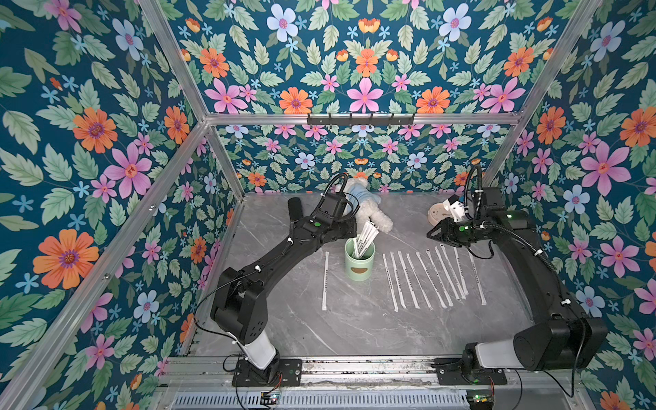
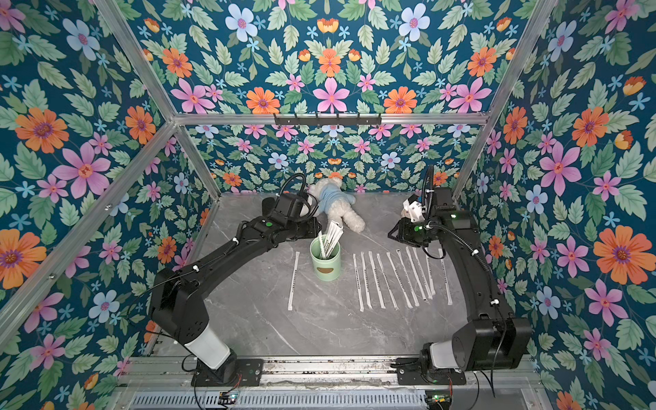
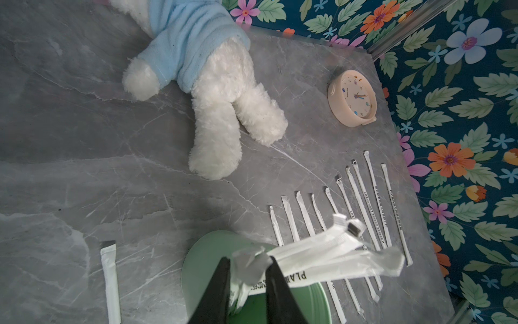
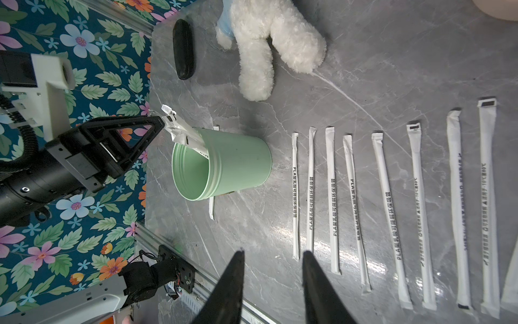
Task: Take the straws out of the storage container
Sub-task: Pick up the straw from the container.
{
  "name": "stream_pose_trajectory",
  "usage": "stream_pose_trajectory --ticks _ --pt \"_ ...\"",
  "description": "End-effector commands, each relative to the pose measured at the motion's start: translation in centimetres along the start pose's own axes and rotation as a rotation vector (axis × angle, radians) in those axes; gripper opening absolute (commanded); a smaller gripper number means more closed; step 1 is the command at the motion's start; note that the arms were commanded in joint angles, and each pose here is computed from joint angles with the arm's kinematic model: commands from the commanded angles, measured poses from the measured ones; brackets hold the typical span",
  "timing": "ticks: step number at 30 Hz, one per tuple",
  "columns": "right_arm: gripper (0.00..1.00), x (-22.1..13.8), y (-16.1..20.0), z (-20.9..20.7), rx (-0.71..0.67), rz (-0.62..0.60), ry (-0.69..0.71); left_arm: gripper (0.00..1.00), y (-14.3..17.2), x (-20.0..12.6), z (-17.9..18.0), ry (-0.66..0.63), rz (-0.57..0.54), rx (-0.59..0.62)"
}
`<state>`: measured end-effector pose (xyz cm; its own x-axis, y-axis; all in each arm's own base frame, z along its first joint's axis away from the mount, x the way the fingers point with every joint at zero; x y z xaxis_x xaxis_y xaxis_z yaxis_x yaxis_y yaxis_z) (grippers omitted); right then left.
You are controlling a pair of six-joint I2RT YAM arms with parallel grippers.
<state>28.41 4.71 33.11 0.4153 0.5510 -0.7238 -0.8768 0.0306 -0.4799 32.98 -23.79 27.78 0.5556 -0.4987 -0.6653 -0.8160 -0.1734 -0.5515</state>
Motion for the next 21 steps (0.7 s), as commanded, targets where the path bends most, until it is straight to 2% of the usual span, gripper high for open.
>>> stream_pose_trajectory --ticks 1,12,21 --pt "0.37 0.2 -0.1 -0.1 -0.01 0.001 -0.001 0.21 -0.1 -0.1 -0.1 0.007 0.0 -0.004" --pt "0.36 0.3 -0.1 -0.1 -0.006 -0.001 -0.006 0.13 0.2 -0.5 -0.1 0.016 0.006 -0.003" --pt "0.37 0.5 -0.3 -0.1 0.003 -0.012 -0.027 0.1 0.5 -2.8 -1.1 0.041 -0.008 0.012"
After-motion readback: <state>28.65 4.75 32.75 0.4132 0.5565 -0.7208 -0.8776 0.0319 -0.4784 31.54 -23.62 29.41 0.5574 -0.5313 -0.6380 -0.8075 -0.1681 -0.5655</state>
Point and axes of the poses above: each gripper's point midway between its finger pads, its own x axis out along the fingers, its own z axis along the line the jaws close on, y = z × x, the point moved 10 cm from there along -x, back along the fingers, and after that the axes turned 9 degrees about -x, right-handed, at the moved point
